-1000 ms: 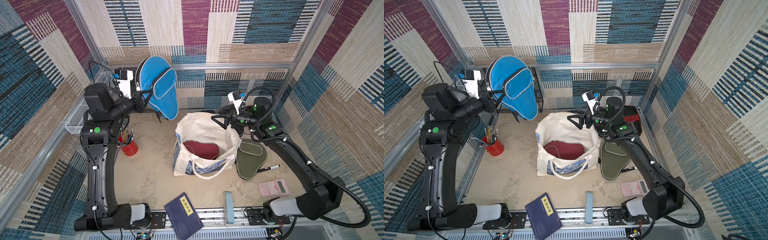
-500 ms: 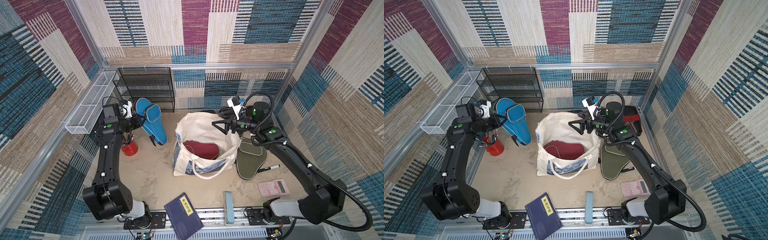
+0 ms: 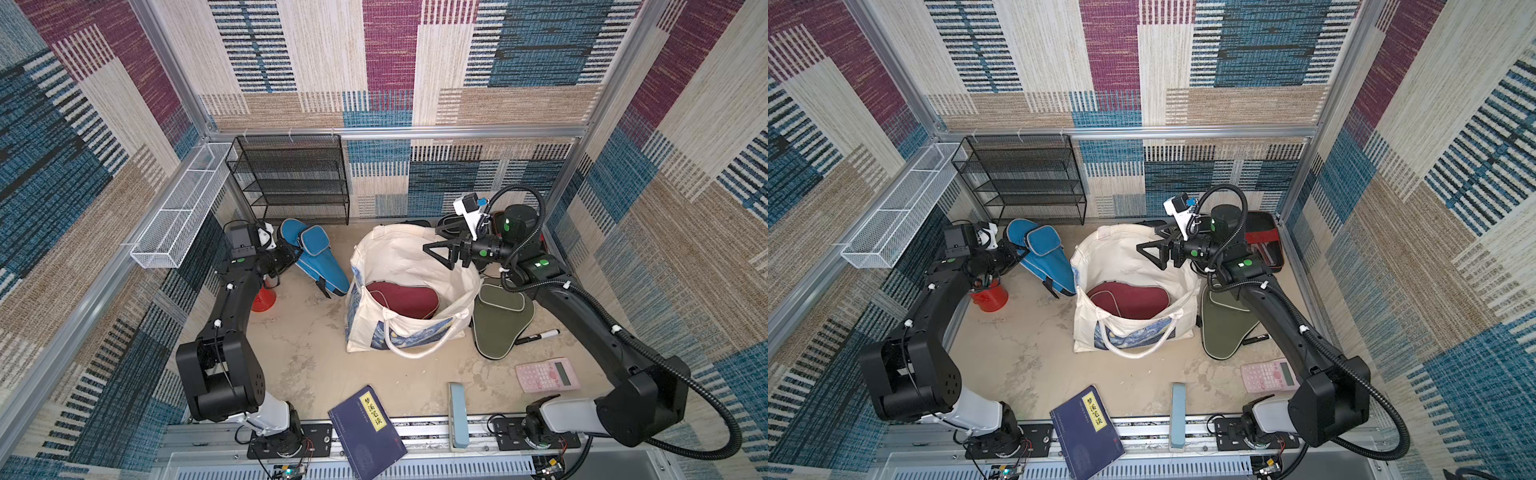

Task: Remove the ping pong set from the canvas bag
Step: Place the ping pong set at the center of the board.

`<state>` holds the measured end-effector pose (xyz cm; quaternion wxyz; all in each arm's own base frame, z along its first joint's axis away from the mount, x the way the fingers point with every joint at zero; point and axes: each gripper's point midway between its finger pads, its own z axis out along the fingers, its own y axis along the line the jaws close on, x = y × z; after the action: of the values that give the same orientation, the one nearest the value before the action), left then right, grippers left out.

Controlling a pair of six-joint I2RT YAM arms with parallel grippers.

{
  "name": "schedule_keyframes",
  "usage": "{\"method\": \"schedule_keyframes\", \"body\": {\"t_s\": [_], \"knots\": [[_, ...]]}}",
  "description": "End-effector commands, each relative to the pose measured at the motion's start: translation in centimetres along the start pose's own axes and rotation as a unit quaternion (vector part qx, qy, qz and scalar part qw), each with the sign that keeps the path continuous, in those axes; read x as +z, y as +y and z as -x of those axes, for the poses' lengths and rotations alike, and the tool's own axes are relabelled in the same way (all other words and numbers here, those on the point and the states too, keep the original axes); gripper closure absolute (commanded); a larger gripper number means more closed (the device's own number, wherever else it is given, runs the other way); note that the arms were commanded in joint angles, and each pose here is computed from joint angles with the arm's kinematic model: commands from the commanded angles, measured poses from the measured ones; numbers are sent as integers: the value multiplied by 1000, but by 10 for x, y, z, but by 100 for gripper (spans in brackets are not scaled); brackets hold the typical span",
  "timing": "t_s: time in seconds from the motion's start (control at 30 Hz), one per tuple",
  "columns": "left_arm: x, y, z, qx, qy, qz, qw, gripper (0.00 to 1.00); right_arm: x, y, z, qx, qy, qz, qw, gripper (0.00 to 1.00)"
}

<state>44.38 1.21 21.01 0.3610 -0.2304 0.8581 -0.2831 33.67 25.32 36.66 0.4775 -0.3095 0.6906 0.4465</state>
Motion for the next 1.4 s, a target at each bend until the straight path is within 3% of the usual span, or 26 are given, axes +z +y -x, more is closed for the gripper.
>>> {"method": "schedule_keyframes", "body": {"t_s": [0.0, 0.37, 0.87, 1.37], "knots": [[2, -8, 33, -10, -74, -15, 997, 100, -1, 4, 5, -7, -10, 8, 1000, 1], [26, 15, 48, -62, -117, -2, 991, 100, 1, 4, 3, -7, -7, 13, 1000, 1], [80, 39, 22, -144, -132, 3, 981, 100, 2, 3, 3, -11, -5, 12, 1000, 1], [134, 18, -13, -139, -81, -15, 987, 100, 2, 2, 2, -16, 0, 10, 1000, 1]]}}
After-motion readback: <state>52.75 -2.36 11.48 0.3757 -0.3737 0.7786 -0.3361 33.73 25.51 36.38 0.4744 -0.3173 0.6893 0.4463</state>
